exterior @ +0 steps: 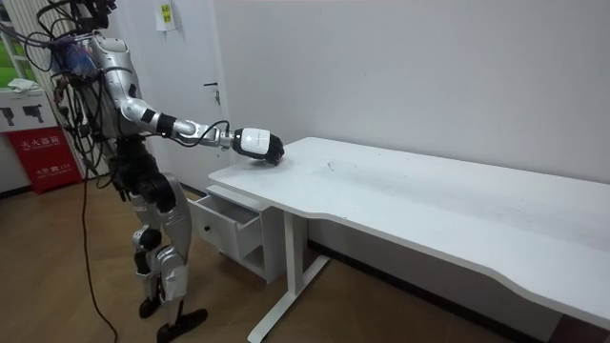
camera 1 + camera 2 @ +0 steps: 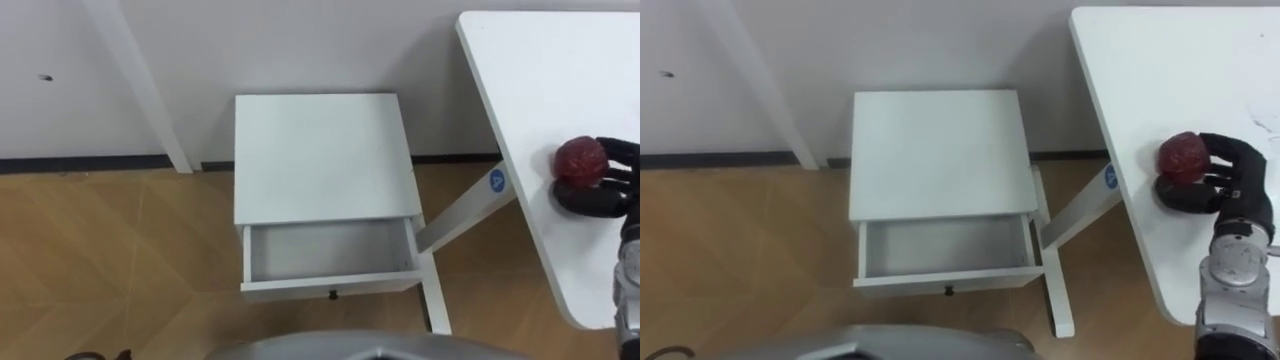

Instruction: Put apple and close drawer

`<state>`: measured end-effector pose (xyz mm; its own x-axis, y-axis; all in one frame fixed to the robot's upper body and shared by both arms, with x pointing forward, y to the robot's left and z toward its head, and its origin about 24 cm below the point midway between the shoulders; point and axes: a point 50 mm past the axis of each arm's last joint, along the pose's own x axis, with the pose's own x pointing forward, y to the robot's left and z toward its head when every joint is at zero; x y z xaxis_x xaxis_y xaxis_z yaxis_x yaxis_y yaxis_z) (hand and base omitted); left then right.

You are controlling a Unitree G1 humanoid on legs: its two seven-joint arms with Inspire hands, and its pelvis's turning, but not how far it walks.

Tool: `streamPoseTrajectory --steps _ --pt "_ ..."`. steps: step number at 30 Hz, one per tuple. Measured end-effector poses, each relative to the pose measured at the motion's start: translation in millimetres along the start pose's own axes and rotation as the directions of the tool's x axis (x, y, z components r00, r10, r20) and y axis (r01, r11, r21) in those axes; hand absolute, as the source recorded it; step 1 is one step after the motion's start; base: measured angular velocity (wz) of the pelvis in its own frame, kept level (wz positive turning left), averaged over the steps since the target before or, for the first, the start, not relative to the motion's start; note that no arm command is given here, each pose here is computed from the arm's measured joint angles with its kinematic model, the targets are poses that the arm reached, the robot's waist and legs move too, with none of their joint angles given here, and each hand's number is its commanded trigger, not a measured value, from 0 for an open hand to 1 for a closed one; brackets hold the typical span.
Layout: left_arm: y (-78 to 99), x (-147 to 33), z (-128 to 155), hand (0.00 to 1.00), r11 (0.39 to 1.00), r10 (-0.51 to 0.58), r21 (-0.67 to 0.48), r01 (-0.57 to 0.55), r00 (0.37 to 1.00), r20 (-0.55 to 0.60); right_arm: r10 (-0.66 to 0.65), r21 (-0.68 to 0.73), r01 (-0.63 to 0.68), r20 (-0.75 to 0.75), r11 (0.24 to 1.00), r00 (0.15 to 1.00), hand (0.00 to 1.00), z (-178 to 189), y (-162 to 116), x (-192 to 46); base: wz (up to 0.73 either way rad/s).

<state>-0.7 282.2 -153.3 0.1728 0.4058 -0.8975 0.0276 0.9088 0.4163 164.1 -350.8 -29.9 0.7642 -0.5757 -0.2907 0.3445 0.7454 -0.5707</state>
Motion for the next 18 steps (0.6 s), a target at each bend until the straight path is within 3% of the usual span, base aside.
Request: streamPoseTrajectory --steps 18 --pt "0.1 0.0 -1.5 0.00 1.000 0.001 0.001 -0.001 1.000 -0.006 0.045 -0.013 -0.045 0.000 0.999 0.999 1.00 -0.1 2.4 -0.1 0.02"
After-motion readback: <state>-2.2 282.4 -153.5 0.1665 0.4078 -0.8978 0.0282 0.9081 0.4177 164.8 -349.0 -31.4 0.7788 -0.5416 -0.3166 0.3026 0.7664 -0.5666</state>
